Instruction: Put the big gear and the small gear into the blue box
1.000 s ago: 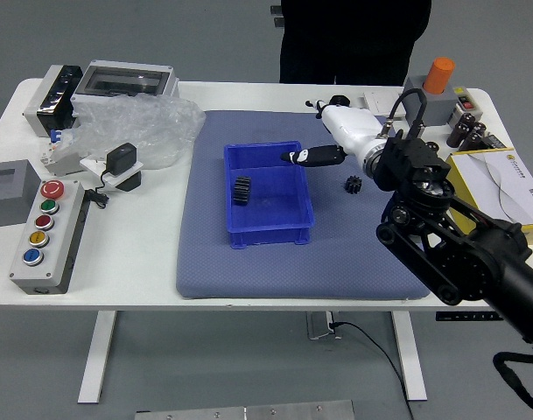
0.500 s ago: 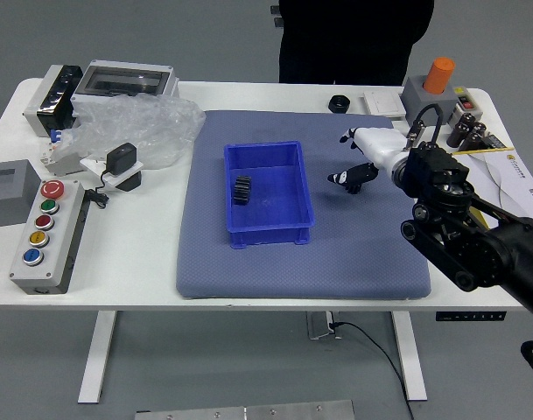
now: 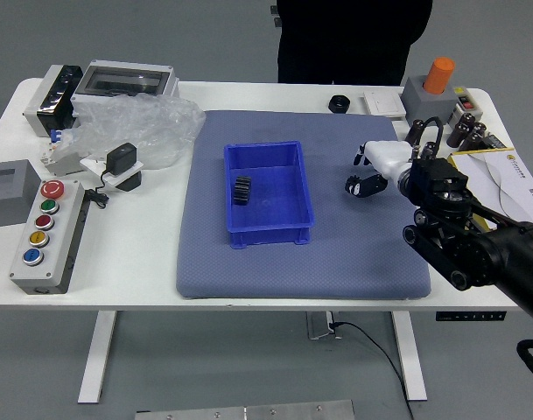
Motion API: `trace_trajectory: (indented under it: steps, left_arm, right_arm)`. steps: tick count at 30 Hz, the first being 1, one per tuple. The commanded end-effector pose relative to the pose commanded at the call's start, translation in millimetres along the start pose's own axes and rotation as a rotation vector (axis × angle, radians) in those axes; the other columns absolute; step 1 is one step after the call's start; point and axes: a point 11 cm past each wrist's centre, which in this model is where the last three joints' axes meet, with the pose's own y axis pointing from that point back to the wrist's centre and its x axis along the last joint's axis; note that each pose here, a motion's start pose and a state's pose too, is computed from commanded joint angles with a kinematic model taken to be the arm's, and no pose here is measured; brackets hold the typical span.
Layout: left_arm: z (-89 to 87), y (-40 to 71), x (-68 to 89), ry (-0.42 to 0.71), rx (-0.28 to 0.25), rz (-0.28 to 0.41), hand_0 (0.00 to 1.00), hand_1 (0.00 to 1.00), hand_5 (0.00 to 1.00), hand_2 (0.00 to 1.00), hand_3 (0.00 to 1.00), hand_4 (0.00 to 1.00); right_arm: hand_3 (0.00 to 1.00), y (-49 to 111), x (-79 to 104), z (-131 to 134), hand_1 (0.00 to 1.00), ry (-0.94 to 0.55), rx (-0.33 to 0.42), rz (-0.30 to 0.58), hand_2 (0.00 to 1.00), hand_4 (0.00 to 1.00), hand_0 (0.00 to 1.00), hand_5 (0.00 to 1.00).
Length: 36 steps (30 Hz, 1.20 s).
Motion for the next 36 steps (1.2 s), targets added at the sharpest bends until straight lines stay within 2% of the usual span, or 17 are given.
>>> trace_trajectory:
  steps: [28, 29, 34, 35, 36]
  left_arm:
    - [0.6, -1.1, -4.7, -0.002, 0.000, -0.008, 0.841, 0.805, 0.273, 0.811, 0.846, 0.717]
    - [0.7, -1.1, -4.8, -0.002, 0.000, -0.008, 0.841, 0.805, 0.272, 0.811, 0.846, 0.718]
    - [0.8, -1.1, -5.0, -0.002, 0.000, -0.008, 0.841, 0.805, 0.272, 0.811, 0.846, 0.718]
    - [0.8, -1.2, -5.2, -0.002, 0.000, -0.009, 0.841, 0.806, 0.272, 0.811, 0.846, 0.718]
    - [0.9, -1.2, -5.4, -0.002, -0.001, -0.009, 0.841, 0.806, 0.272, 0.811, 0.846, 0.718]
  right_arm:
    - [0.661, -4.7, -17.4, -2.5, 0.555, -0.024, -0.021, -0.003, 0.654, 0.745, 0.640, 0.382]
    - [0.653, -4.9, -18.0, -2.6, 0.529, -0.025, -0.022, -0.002, 0.634, 0.690, 0.626, 0.370]
    - [0.653, -5.6, -20.9, -3.1, 0.529, -0.030, -0.027, -0.001, 0.634, 0.690, 0.626, 0.370]
    - [0.655, -5.7, -21.3, -3.2, 0.523, -0.030, -0.028, 0.000, 0.620, 0.645, 0.614, 0.359]
    - [0.655, -5.8, -21.6, -3.2, 0.523, -0.031, -0.029, 0.000, 0.620, 0.645, 0.614, 0.359]
